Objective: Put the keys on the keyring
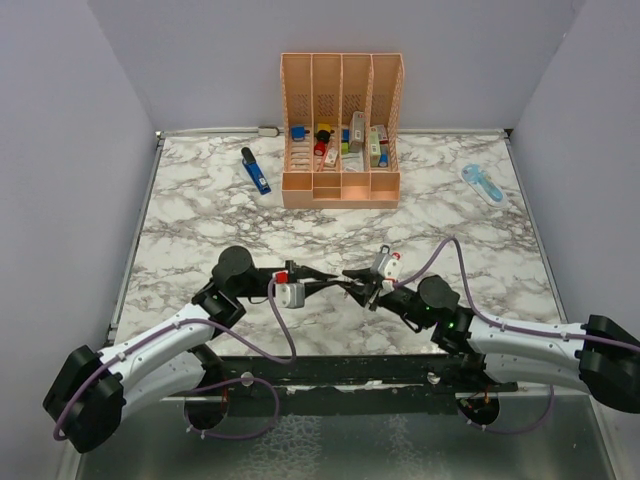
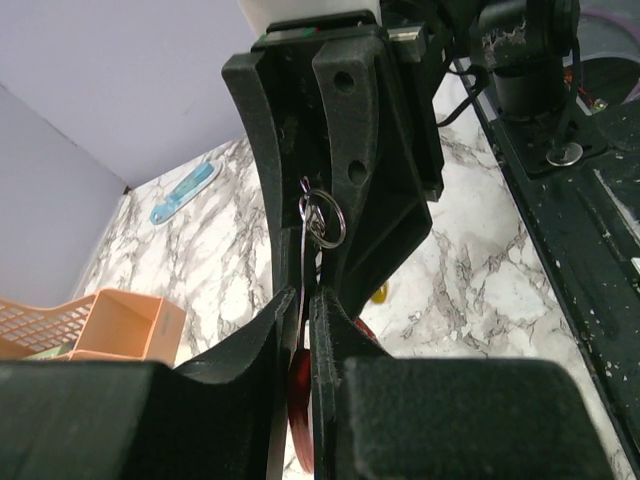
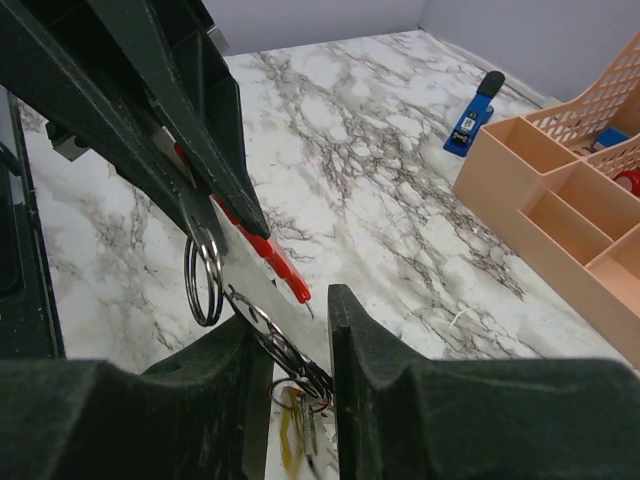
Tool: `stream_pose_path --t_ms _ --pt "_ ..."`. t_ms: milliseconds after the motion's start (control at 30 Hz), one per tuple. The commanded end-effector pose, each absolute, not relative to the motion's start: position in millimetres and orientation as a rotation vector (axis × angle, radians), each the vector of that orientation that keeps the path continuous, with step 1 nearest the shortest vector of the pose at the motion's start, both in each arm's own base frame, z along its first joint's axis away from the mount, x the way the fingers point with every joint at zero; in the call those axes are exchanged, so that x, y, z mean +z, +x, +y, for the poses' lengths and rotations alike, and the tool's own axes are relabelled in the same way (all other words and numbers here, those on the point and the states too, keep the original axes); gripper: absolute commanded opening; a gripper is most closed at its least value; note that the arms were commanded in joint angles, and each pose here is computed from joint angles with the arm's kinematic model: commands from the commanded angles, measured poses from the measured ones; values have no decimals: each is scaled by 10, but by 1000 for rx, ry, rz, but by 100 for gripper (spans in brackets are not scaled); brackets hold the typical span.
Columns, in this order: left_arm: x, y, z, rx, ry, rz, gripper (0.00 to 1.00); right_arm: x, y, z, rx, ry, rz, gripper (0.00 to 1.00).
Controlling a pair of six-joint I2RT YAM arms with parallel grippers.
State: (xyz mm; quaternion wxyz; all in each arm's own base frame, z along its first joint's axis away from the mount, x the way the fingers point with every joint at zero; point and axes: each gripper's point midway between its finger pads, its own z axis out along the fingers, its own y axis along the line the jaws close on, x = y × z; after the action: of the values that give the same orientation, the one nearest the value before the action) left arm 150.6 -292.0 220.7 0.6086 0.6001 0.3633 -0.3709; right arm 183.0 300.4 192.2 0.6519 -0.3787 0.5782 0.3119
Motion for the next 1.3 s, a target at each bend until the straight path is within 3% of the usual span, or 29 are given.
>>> stream_pose_path --t_ms 0,200,433,733,967,1267 --pt "2296 1334 -2975 -928 1448 750 15 2123 1873 3039 716 -826 1263 19" --pt "2282 1338 -2986 -926 1460 743 31 2112 1850 3069 731 -843 1270 15" --pt "2213 1310 -2982 -926 1513 738 36 2097 1833 3076 730 -867 1279 11" --pt "2227 1356 -3051 -922 1546 703 34 2043 1824 3195 718 -962 1292 6" --pt "2224 1367 -3065 -916 1559 691 23 2042 1820 3157 712 -956 1294 6" --pt "2303 1380 -3077 -902 1555 665 20 1950 1820 3180 707 -981 1311 5"
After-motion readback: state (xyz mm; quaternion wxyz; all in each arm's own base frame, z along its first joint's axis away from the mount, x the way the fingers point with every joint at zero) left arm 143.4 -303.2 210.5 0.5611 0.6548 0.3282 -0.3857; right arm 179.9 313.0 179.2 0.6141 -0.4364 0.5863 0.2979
